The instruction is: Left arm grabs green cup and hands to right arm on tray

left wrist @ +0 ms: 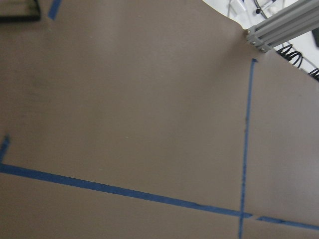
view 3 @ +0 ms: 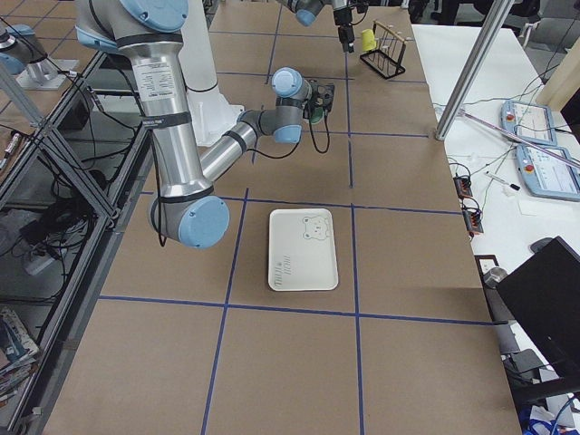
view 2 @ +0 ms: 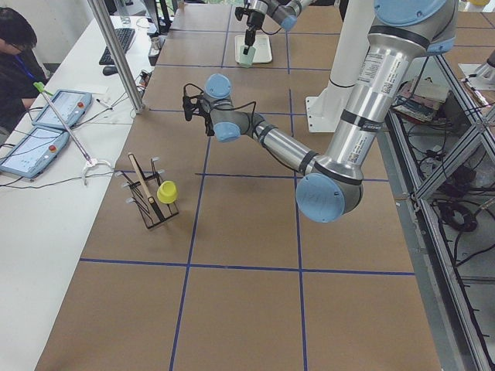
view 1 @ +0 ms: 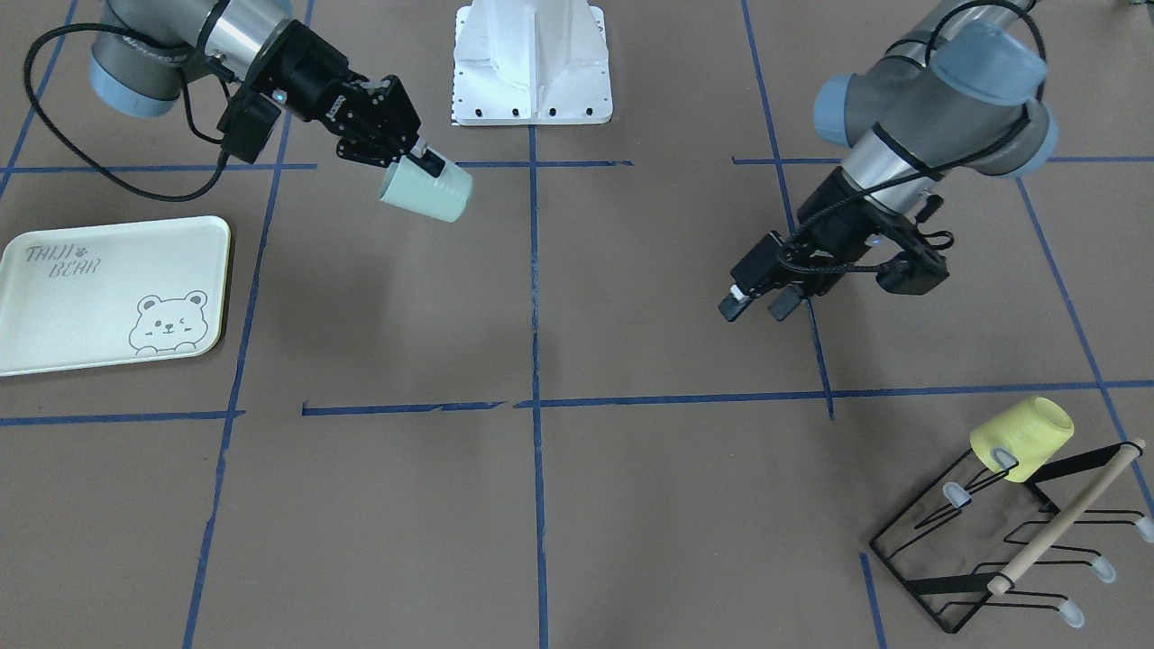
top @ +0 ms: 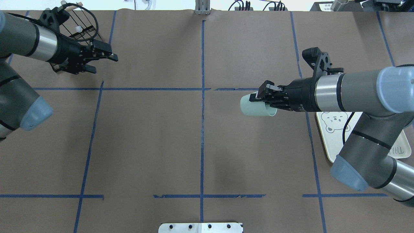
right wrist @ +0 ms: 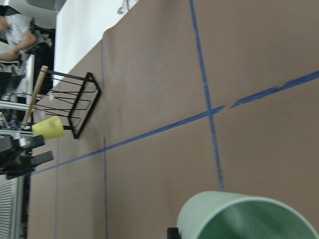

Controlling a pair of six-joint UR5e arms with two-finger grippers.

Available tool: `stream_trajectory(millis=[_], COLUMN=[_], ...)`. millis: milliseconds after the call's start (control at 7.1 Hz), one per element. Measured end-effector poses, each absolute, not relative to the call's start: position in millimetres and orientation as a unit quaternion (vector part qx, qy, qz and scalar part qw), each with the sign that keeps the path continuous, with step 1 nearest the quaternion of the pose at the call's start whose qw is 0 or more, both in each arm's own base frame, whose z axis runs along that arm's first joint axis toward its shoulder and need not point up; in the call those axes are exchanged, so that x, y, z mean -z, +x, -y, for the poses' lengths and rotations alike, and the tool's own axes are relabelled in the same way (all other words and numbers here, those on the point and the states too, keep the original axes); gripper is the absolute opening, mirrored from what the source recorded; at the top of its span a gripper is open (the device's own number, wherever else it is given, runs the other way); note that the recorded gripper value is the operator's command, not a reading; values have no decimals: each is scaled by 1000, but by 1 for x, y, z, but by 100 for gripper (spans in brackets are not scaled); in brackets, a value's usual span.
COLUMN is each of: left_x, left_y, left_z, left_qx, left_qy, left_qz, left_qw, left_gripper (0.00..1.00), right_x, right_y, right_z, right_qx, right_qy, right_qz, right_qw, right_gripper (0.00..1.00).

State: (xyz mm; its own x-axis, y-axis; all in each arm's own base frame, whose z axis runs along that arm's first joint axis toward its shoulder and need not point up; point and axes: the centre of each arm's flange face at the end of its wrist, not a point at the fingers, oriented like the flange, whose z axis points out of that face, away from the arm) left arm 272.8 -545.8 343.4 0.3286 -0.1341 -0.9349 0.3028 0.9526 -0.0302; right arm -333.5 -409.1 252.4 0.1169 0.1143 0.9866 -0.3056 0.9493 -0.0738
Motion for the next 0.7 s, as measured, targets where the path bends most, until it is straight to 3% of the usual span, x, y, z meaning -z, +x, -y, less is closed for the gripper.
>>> stream_trajectory(millis=[705], left_x=[-520], left_y=[113], left_z=[545], left_qx=[-66], left_qy=[69], left_qz=[-377], left_qw=[921], left_gripper=[100], right_x=[-321], right_y=[-265], right_z=[445], right_qx=[-15], right_qy=[114], right_qz=[424], right_qw=[898], right_gripper=[0])
